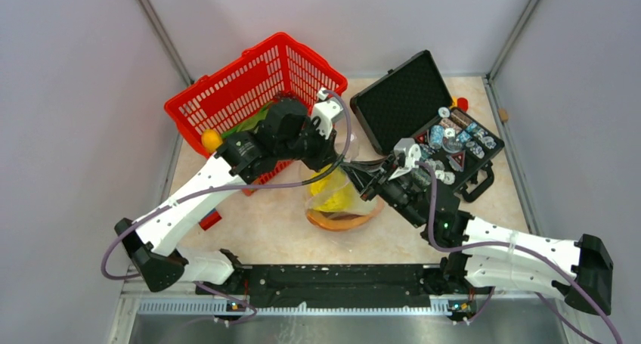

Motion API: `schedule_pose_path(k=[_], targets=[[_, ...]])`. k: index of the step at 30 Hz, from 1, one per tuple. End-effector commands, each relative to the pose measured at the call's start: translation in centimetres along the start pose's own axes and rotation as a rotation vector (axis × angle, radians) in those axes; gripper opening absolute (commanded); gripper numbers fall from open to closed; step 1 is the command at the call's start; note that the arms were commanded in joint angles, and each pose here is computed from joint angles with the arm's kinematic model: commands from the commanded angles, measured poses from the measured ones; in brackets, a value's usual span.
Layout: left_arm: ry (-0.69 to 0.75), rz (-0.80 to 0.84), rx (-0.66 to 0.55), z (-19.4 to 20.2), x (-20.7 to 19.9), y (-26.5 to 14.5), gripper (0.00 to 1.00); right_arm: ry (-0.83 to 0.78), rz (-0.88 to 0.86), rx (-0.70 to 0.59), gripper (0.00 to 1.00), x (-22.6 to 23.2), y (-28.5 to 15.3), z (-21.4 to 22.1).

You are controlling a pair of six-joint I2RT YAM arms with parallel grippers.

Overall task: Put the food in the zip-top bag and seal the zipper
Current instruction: Place the fake vegetable in the zipper food storage bag.

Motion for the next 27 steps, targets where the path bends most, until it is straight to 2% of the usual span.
schedule_pose_path(k=[1, 5, 6, 8, 13, 17, 23, 27], targets=[[0.012, 0.034, -0.011, -0.9, -0.2, 0.1, 0.16, 0.057, -0.058, -0.125, 0.0, 1.5, -0.2, -2.4], [-0.031, 0.033, -0.019, -0.9, -0.1, 1.2, 0.17, 0.065, -0.052, -0.145, 0.0, 1.4, -0.5, -2.7], [-0.037, 0.034, -0.018, -0.8, -0.2, 1.4, 0.21, 0.067, -0.051, -0.149, 0.0, 1.4, -0.5, -2.8], [-0.039, 0.061, -0.027, -0.9, -0.4, 1.5, 0.34, 0.071, -0.044, -0.15, 0.0, 1.3, -0.7, -2.7], [-0.012, 0.133, -0.123, -2.0, -1.4, -0.1, 0.73, 0.072, 0.031, -0.165, 0.0, 0.2, -1.1, -2.6], [0.004, 0.032, -0.188, -2.6, -0.8, -2.7, 0.92, 0.069, 0.141, -0.185, 0.0, -1.2, -1.7, -2.6], [0.024, -0.081, -0.253, -3.2, -0.2, -6.2, 0.92, 0.057, 0.181, -0.202, 0.0, -1.9, -2.6, -2.8], [-0.007, -0.321, -0.292, -2.5, 1.8, -8.6, 0.98, 0.054, 0.181, -0.206, 0.0, -1.9, -2.8, -3.0]])
Point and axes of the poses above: each gripper's point midway between its finger pads, its own y axis out along the fingers, its own x axis along the line the jaws close on, z = x × y, the point moved 7 cm from there along -y, back along the fingers, and after that the axes turned 15 degrees about y, right-handed, at the moved point
